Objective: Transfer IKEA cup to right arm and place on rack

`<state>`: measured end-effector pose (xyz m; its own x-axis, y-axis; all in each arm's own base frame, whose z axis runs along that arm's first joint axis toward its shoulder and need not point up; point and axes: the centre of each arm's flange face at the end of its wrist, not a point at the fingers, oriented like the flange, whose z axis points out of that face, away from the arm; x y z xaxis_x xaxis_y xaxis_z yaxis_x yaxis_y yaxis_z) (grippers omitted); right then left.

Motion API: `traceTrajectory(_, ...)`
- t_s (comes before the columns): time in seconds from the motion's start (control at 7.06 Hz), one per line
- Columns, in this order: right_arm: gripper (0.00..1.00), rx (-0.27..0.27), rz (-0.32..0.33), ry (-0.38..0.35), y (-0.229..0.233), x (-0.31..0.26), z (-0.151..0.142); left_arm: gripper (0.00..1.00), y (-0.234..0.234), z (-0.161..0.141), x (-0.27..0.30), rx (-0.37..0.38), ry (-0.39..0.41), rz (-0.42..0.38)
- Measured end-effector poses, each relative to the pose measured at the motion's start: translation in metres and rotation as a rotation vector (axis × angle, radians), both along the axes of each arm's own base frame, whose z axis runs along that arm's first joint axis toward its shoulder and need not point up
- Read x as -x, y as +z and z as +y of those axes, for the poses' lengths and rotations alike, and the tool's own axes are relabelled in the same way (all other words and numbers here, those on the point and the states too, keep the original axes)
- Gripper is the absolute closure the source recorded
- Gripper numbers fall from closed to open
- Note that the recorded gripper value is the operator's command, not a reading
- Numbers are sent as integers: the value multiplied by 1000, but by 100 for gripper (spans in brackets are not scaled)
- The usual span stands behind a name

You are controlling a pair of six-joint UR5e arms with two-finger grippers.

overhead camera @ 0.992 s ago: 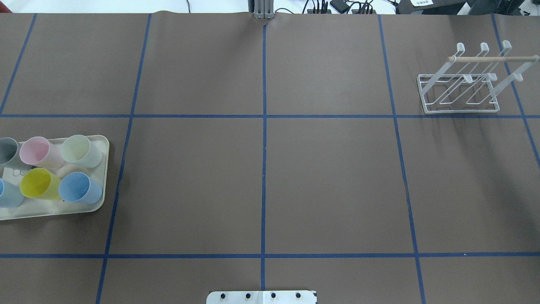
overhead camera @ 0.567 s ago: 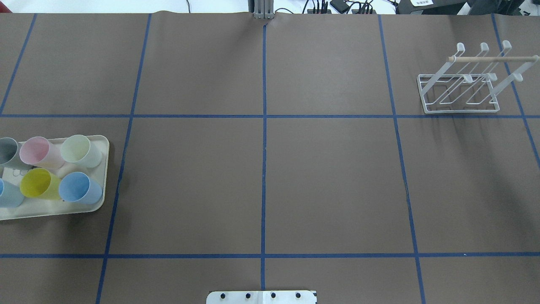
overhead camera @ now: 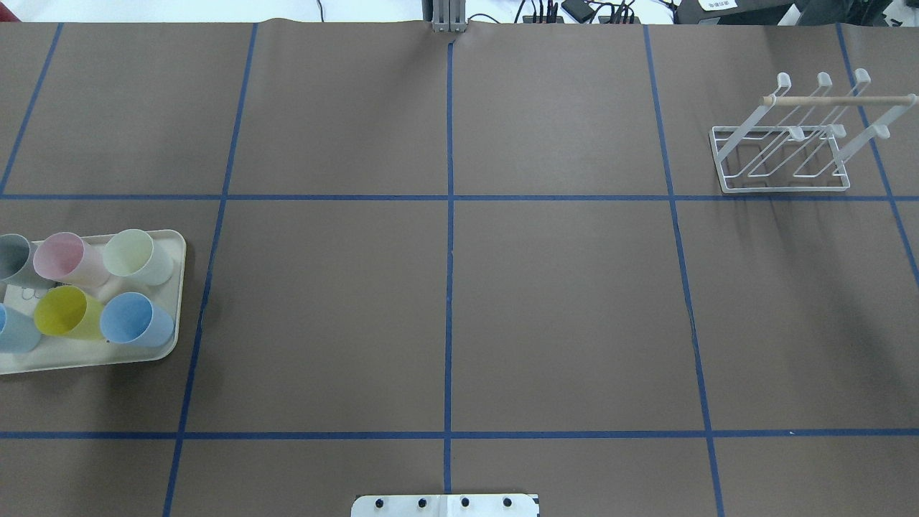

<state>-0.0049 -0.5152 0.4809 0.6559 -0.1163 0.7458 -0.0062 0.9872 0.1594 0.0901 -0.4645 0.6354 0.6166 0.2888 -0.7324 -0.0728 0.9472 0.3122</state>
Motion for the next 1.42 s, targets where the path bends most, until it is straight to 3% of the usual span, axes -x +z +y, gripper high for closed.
traceTrajectory(0.43,0,6,-13,-4,-1,3,1,36,3,3,-25,-2,44,-16)
traceTrajectory(0.99,0,5,-14,-11,-1,6,0,100,26,5,-28,-22,54,-15)
traceTrajectory(1.42,0,-8,-21,-11,-14,12,-6,100,18,9,-21,-46,43,-7)
